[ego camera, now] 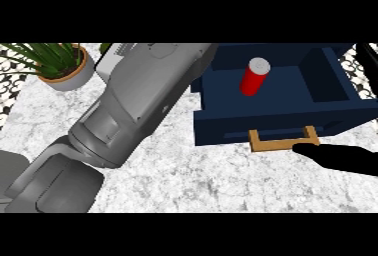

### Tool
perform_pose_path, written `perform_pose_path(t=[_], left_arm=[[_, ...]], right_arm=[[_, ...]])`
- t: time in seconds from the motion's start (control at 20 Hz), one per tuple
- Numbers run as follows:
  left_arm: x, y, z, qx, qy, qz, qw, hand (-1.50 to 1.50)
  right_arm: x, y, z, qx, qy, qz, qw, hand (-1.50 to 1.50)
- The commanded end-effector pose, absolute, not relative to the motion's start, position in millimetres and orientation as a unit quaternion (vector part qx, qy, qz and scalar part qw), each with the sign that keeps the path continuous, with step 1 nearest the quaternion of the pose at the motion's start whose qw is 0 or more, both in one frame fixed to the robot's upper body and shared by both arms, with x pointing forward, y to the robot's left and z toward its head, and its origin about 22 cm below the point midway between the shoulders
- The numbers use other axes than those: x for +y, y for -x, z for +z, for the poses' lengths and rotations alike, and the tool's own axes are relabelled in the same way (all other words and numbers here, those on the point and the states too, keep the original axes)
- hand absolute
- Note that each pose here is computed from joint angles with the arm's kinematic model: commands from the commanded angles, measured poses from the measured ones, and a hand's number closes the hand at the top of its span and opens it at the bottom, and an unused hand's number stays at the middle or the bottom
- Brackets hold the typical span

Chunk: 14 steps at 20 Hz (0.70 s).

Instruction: Pick up the can, place it into the drawer and close the drawer

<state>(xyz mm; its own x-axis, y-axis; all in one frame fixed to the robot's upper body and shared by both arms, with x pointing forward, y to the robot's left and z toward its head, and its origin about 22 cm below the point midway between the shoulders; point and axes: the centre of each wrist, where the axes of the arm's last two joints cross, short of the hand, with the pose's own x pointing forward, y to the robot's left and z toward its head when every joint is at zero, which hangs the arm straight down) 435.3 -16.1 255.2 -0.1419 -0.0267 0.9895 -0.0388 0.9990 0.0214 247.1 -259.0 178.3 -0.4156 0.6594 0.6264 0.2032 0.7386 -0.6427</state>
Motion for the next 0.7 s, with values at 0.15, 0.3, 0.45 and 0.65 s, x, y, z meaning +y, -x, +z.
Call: perform_pose_path(t=[0.15,0.3,0.45,0.65], left_arm=[[-9.1,-440.7,268.8,-0.76,-0.035,-0.003,0.649,-1.5],[-16.5,-437.9,257.0,-0.767,-0.039,-0.012,0.641,-1.5],[-13.0,-439.5,251.6,-0.759,-0.021,-0.017,0.651,-1.5],[-6.2,-441.0,275.9,-0.762,-0.015,0.0,0.647,-1.5]], right_arm=[[-246.3,-287.0,153.6,-0.77,0.326,0.309,0.453,-1.5],[-225.5,-300.2,124.1,-0.746,0.343,0.357,0.445,-1.5],[-230.2,-322.0,110.5,-0.724,0.372,0.377,0.442,-1.5],[-198.4,-344.6,95.8,-0.719,0.392,0.392,0.42,-1.5]])
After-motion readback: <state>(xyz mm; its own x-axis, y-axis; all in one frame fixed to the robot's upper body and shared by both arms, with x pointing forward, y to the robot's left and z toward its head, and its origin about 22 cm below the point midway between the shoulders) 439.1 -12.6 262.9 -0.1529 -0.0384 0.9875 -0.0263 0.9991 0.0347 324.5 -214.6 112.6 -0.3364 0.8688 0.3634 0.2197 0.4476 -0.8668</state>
